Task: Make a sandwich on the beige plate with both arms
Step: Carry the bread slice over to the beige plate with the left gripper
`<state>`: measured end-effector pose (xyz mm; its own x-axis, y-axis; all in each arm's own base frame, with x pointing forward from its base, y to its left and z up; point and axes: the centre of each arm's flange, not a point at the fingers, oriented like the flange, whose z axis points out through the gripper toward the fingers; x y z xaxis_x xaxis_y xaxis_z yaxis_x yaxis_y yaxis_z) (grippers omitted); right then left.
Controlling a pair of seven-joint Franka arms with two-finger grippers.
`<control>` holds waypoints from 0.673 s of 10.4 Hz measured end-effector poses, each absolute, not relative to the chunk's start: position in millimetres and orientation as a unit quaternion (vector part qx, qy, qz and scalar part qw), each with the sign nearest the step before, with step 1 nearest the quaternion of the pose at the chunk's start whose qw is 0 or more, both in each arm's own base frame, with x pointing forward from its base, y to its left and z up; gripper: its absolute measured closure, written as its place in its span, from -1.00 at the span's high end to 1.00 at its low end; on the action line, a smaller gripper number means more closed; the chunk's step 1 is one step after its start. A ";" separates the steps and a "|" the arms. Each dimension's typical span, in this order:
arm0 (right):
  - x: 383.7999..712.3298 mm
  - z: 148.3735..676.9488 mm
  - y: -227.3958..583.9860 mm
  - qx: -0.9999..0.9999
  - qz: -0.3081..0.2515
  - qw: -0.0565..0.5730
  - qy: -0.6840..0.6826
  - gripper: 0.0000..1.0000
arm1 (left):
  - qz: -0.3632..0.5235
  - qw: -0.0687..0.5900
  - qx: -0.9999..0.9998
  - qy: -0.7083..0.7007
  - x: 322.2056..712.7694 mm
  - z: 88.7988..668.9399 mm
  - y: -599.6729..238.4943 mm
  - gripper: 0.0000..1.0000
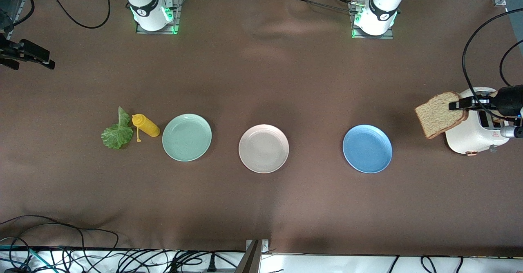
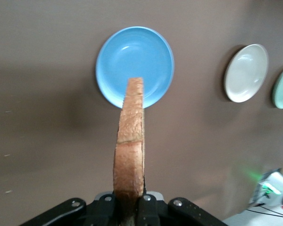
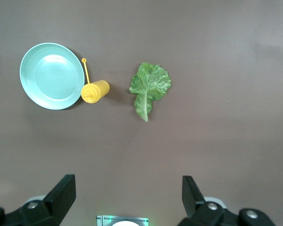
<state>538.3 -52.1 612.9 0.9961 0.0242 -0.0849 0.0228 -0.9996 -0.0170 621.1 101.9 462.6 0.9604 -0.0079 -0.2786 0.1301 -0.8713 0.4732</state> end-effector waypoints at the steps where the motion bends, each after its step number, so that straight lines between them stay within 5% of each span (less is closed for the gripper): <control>1: 538.8 612.0 -52.3 -0.999 0.043 0.008 -0.012 1.00 | -0.131 0.271 0.953 0.043 633.7 449.6 82.4 -0.79; 7: 543.6 603.4 -59.4 -0.999 0.048 0.008 -0.005 1.00 | -0.103 0.386 0.912 0.097 675.2 364.5 -62.1 -0.79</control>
